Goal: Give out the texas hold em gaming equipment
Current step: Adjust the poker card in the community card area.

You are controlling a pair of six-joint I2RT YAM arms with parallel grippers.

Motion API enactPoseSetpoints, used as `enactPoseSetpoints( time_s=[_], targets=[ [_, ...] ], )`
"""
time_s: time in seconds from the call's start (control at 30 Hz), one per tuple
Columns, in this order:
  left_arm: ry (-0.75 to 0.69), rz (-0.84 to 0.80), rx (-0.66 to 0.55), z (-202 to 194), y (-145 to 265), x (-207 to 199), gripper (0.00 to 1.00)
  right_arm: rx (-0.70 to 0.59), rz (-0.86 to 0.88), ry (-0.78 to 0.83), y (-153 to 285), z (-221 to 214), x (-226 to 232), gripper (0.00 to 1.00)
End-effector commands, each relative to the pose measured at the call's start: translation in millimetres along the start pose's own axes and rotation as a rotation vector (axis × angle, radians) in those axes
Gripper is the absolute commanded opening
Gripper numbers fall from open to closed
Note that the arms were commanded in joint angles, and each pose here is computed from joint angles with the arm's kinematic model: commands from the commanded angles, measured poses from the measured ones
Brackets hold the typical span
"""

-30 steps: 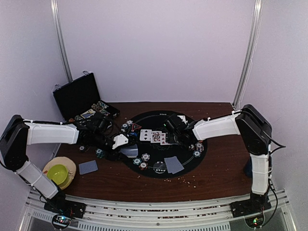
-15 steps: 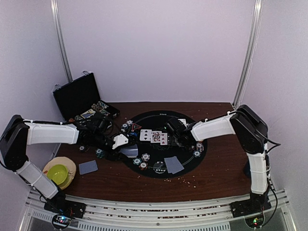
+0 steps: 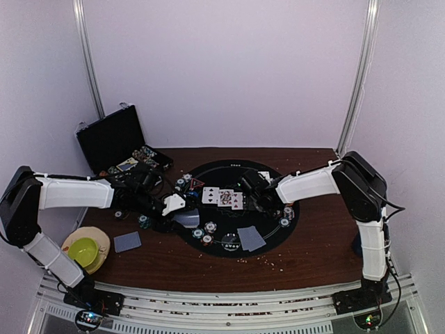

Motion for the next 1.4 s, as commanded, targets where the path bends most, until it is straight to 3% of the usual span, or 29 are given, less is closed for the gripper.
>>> enactPoseSetpoints(
  time_s=[0.0,0.93,1.37],
  targets=[
    [-0.022,0.010,-0.036,9,0,4,0.53,-0.019,-0.046,-0.006,7,6,-12,0.98],
    [-0.021,0.012,-0.036,9,0,5,0.53,-0.029,-0.048,-0.013,14,11,-23,0.97],
    [-0.015,0.042,-0.018,9,3,8,0.53,-0.083,0.152,-0.019,60,49,-21,0.99]
  ],
)
Point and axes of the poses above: each gripper's point midway between its finger pads, its own y axis back along the fingers, its own x axis along the line the jaws close on, z = x × y, the point moved 7 cm from there along y, back along the fingers, and after that the axes turned 10 degrees about y, right-handed, at the moved point
